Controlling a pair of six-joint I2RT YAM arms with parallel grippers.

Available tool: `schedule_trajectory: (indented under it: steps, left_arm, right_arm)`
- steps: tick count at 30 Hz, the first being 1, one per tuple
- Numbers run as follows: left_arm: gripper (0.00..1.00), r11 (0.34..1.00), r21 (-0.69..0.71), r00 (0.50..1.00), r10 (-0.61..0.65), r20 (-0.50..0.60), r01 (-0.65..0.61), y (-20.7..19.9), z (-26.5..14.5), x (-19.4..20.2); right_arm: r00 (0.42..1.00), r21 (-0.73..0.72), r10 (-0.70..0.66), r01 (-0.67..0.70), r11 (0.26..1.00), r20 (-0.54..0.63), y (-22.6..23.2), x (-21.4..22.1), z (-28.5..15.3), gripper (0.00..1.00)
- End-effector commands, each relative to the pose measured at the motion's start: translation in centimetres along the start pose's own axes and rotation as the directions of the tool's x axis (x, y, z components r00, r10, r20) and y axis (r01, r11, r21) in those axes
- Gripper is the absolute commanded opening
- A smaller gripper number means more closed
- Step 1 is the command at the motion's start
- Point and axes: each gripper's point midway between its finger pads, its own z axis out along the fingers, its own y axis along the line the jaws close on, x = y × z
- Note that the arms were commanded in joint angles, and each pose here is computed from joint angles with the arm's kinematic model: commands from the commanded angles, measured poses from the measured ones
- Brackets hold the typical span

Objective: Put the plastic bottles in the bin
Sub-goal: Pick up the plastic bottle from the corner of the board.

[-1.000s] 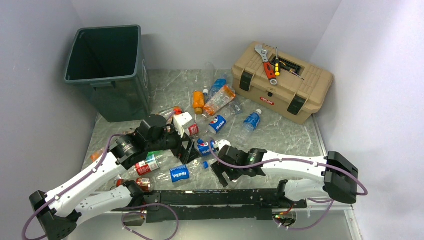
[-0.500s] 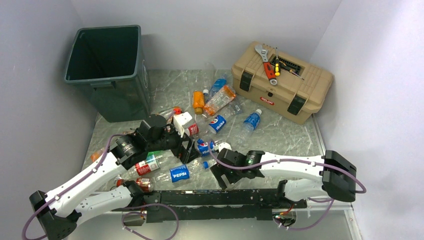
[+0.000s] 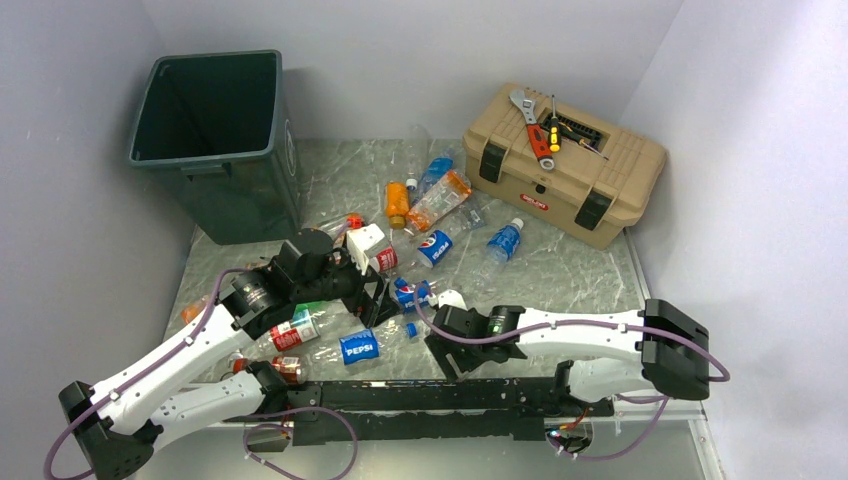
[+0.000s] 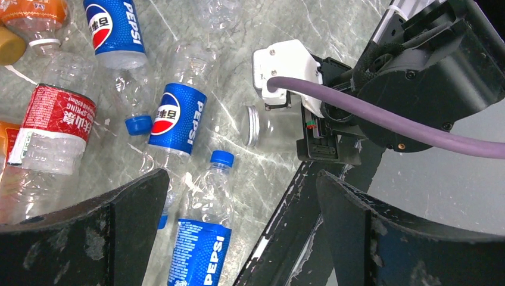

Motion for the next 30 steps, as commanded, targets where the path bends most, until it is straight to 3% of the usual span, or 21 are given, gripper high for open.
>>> schedule_trajectory:
  steps: [1,5,8,11,13,16,18,20,24,30]
  left_arm:
    - [0.99,1.0,-0.001,0.999,0.0,0.037,0.0,-0.2,-0.4,-0.7]
    - [1.0,1.0,-0.024,0.997,-0.001,0.075,0.002,0.1,-0.6,-1.4]
    - [1.0,0.997,-0.077,0.986,-0.005,0.169,0.019,0.7,-1.6,-2.9]
    - [1.0,0.993,-0.099,0.938,-0.027,0.347,0.065,0.9,-3.3,-5.3]
    - [1.0,0.997,-0.047,0.862,-0.033,0.507,0.065,-0.1,-5.1,-7.5]
    - [0.99,0.997,0.042,0.768,-0.073,0.636,0.059,-1.7,-7.0,-10.2]
    - [0.99,0.993,0.102,0.756,-0.115,0.644,0.064,-2.9,-7.3,-11.7]
    - [1.0,0.984,0.161,0.79,-0.156,0.593,0.073,-4.1,-6.8,-12.7]
    - [0.99,0.966,0.237,0.852,-0.208,0.481,0.102,-5.4,-4.7,-13.6]
    - [0.99,0.943,0.312,0.858,-0.251,0.448,0.113,-6.1,-2.8,-13.3]
  right_arm:
    - [0.997,0.003,0.007,-0.007,1.0,0.075,0.4,-1.4,-0.9,0.77]
    - [0.973,-0.029,0.005,0.002,1.0,0.232,1.1,-4.4,-3.1,0.66]
    - [0.906,-0.116,0.023,0.029,0.993,0.423,2.8,-7.9,-6.4,0.59]
    - [0.792,-0.226,0.084,0.069,0.972,0.605,4.3,-11.3,-10.2,0.54]
    - [0.681,-0.309,0.152,0.115,0.944,0.716,5.4,-13.7,-13.4,0.52]
    - [0.527,-0.401,0.237,0.221,0.889,0.816,6.8,-15.3,-16.9,0.52]
    - [0.443,-0.435,0.287,0.281,0.855,0.849,7.4,-15.8,-18.6,0.52]
    - [0.393,-0.441,0.307,0.318,0.839,0.867,7.7,-16.1,-19.5,0.51]
    - [0.341,-0.424,0.305,0.365,0.829,0.89,8.3,-16.6,-20.5,0.51]
    - [0.283,-0.414,0.323,0.379,0.828,0.903,8.1,-17.1,-21.8,0.49]
